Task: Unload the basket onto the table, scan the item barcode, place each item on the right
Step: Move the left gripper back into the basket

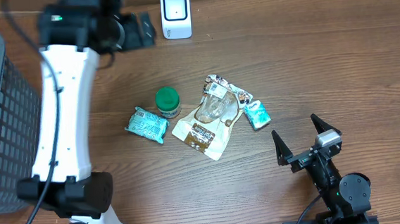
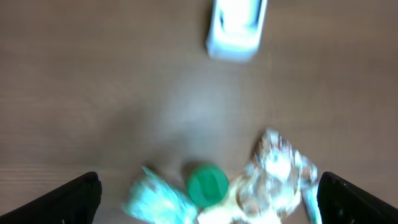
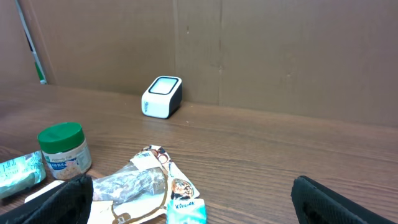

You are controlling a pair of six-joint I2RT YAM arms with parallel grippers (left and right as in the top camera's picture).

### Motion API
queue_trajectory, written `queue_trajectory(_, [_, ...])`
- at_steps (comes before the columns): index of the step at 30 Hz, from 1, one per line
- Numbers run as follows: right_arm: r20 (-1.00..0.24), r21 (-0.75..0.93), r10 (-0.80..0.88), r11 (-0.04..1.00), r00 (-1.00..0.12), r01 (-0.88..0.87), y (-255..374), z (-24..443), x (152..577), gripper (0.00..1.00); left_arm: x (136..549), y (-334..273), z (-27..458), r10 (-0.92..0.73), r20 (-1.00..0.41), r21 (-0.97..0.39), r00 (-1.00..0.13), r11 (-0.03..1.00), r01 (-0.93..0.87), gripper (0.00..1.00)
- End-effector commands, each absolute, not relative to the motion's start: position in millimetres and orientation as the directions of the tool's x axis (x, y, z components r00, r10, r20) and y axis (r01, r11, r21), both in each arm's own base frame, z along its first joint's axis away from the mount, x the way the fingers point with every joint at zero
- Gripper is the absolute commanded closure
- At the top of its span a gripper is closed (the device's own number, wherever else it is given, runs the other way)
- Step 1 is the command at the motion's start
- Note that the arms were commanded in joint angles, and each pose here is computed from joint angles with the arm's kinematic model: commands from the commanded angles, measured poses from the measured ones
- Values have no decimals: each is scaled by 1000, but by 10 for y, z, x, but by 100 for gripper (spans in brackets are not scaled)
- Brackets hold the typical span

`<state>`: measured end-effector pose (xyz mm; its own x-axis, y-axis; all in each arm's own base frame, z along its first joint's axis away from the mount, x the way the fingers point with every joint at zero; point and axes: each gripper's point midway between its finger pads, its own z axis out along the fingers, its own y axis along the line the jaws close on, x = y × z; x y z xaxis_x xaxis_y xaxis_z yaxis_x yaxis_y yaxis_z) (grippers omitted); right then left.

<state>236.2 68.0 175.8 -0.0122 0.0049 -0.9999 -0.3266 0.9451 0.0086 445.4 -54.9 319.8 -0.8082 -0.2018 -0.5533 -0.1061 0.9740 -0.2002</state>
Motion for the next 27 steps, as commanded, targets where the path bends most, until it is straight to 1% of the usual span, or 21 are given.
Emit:
queue_trajectory(1, [-1000, 12, 9, 942, -10, -334, 695, 1740, 2357, 0, 4421, 136, 3693, -319, -658, -183, -682, 946, -266, 0])
queue_trajectory(2, [-1000, 12, 9, 942, -10, -334, 695, 1740, 2357, 0, 4362, 464, 3840, -413, -672, -225, -615, 905, -361, 0])
queue_trajectory(4, [-1000, 12, 9, 942, -10, -334, 695, 1740, 2357, 0, 4300, 740, 3921, -482, -675, -256, -558, 863, -435, 0])
queue_trajectory(8, [-1000, 12, 9, 942, -10, -334, 695, 1740, 2357, 0, 4087, 1479, 3977, -622, -665, -307, -415, 733, -607, 0])
queue_trajectory(10, [-1000, 12, 9, 942, -10, -334, 695, 1740, 2357, 0, 3968, 1805, 3945, -657, -661, -301, -362, 674, -674, 0])
queue_trajectory(13, [-1000, 12, 9, 942, -10, -334, 695, 1740, 2357, 0, 3748, 2321, 3824, -699, -659, -257, -278, 557, -790, 0])
queue_trajectory(14, [-1000, 12, 9, 942, -10, -334, 695, 1740, 2357, 0, 3696, 2438, 3772, -705, -657, -239, -266, 530, -814, 0])
queue_trajectory(15, [-1000, 12, 9, 942, -10, -334, 695, 1740, 2357, 0, 3600, 2648, 3627, -723, -642, -201, -255, 480, -854, 1])
queue_trajectory(17, [-1000, 12, 9, 942, -10, -334, 695, 1740, 2357, 0, 3516, 2825, 3422, -746, -611, -159, -263, 442, -883, 0])
queue_trajectory(22, [-1000, 12, 9, 942, -10, -334, 695, 1740, 2357, 0, 3348, 3166, 2662, -808, -464, -24, -362, 420, -907, 0])
queue_trajectory(27, [-1000, 12, 9, 942, -10, -334, 695, 1740, 2357, 0, 3222, 3427, 2022, -863, -338, 47, -376, 383, -922, 0])
